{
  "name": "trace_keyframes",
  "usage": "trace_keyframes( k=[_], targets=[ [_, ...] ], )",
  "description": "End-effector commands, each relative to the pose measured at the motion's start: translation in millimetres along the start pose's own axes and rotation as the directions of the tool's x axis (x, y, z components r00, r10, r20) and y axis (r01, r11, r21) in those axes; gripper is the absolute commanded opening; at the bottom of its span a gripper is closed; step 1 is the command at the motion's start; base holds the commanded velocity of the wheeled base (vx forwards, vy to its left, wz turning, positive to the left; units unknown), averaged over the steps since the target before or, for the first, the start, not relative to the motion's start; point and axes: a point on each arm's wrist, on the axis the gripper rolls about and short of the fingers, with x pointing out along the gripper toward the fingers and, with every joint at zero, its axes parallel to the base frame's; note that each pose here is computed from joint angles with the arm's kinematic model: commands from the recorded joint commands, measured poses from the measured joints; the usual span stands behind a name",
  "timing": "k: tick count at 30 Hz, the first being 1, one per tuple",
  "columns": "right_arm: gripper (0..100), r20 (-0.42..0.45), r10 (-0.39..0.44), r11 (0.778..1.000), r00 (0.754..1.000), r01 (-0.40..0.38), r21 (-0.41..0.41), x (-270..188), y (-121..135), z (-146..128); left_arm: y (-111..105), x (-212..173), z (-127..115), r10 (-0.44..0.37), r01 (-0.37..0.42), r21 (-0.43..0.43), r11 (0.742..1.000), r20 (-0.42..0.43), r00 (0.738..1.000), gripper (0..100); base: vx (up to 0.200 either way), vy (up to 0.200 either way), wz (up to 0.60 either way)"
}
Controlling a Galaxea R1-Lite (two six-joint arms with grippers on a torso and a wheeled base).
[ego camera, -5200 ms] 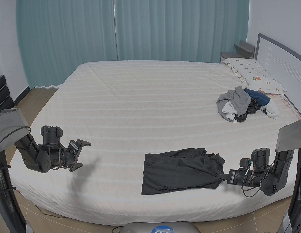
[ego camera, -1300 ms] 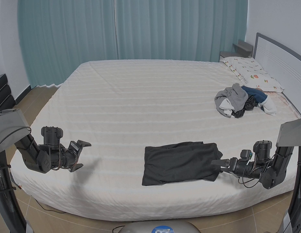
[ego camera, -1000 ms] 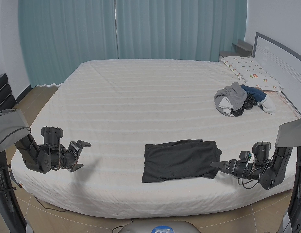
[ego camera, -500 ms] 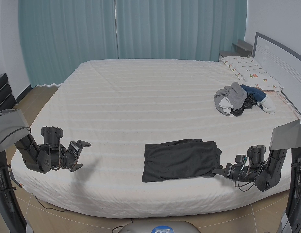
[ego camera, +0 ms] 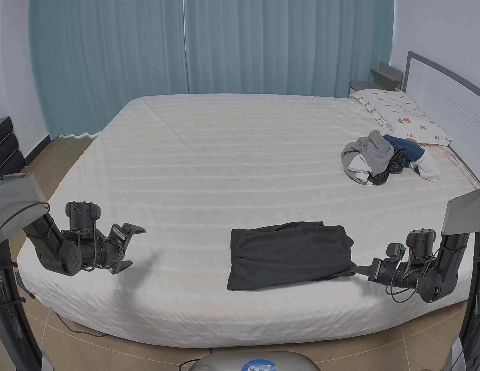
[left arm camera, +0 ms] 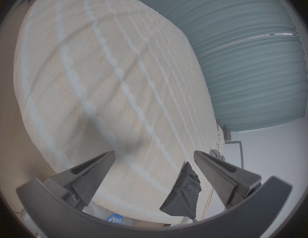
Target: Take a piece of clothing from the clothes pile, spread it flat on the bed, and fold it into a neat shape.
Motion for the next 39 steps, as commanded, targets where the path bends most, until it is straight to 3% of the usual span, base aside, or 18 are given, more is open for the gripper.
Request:
trace_keyframes(
  k=[1,11,12,19,26,34,39],
  targets=[
    [0,0.000,-0.017,1.000,1.000,0.017,0.000,-6.9,-3.7,-1.7,-0.3,0.1,0.3,-0.002,0.002,-0.002,1.000,0.000,1.000,100,0.000,0.000,0.00],
    [0,-0.035,-0.027,0.999,0.999,0.026,-0.038,0.9,-11.4,-10.7,-0.3,0.1,0.3,-0.001,0.001,0.000,1.000,0.002,1.000,100,0.000,0.000,0.00],
    [100,-0.034,-0.027,0.999,0.999,0.025,-0.037,1.1,-11.4,-10.4,-0.3,0.1,0.3,-0.001,0.001,-0.002,1.000,0.002,1.000,100,0.000,0.000,0.00],
    [100,0.057,0.004,0.999,0.998,-0.002,-0.044,0.3,-7.7,9.7,-0.6,0.2,0.6,-0.002,0.002,-0.001,1.000,0.002,1.000,100,0.000,0.000,0.00],
    [100,0.147,0.016,0.994,0.989,-0.032,0.108,17.2,-12.2,27.8,-0.5,0.2,0.5,-0.001,0.001,0.001,1.000,0.002,1.000,100,0.057,-0.057,0.00],
    [100,0.218,-0.044,0.994,0.975,0.020,0.111,55.6,-30.9,38.9,0.7,2.4,-1.1,0.006,-0.006,0.016,1.000,0.001,1.000,100,0.175,-0.100,0.00],
    [100,0.221,-0.028,0.987,0.975,-0.008,0.163,63.1,-25.0,42.6,1.5,2.6,-1.4,0.009,-0.009,0.017,1.000,-0.001,1.000,100,0.000,0.000,0.00]
  ],
)
